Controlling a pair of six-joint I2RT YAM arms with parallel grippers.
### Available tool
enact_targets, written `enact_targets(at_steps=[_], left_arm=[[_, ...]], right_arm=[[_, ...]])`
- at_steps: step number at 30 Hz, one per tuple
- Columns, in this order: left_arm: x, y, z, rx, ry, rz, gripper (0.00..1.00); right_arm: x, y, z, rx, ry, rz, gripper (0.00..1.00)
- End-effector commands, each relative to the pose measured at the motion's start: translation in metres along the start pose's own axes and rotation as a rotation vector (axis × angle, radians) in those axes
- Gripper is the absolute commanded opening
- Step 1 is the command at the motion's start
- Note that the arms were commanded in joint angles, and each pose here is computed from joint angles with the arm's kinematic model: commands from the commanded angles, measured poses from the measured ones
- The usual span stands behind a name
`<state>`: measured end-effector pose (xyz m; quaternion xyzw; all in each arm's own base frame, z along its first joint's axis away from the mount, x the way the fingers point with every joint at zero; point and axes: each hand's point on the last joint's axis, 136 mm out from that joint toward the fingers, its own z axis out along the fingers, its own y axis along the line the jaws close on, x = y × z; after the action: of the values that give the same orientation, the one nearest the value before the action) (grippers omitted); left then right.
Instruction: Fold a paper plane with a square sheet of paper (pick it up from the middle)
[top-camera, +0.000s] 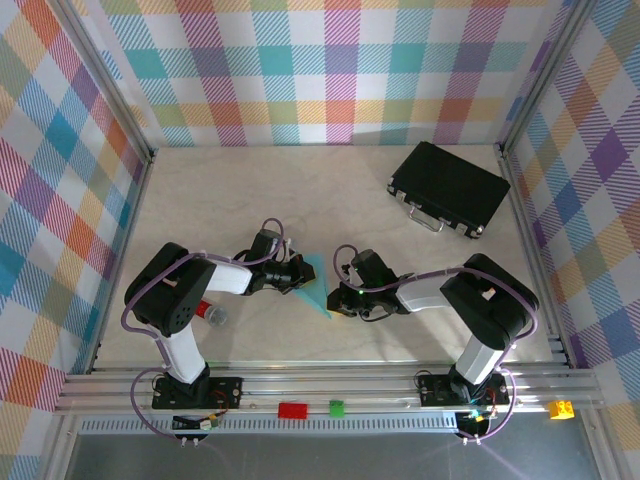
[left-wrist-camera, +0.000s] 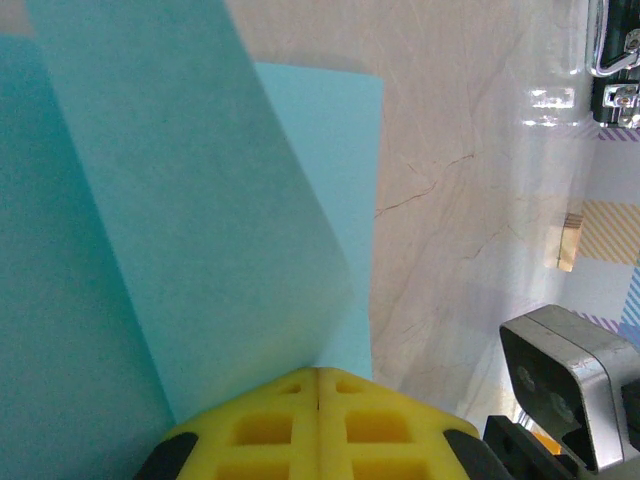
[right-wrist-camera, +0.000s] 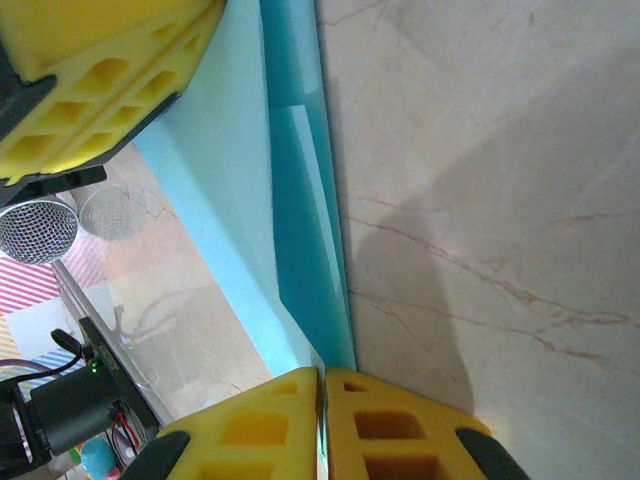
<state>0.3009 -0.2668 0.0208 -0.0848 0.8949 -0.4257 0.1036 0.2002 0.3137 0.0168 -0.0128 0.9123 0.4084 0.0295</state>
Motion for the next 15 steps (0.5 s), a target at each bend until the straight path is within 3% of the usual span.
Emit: enact_targets(at_steps=[1,6,15], left_arm=[[0.0142,0.0314,0.0056,-0.105,0.030,-0.036,0.06],[0.0135,0.0305,0.0061,-0.102,0.027,-0.035,0.05],[0.0140,0.0314,0.0068,-0.095,0.025,-0.045,0.05]], right_arm=[[0.0146,-0.0058,-0.0049,0.039,0.054,0.011,0.11],[0.0177,-0.0072,-0.0102,0.058,0.059,0.007,0.15],[0.0245,-0.0145,-0.0043,0.069,0.102,0.025,0.09]])
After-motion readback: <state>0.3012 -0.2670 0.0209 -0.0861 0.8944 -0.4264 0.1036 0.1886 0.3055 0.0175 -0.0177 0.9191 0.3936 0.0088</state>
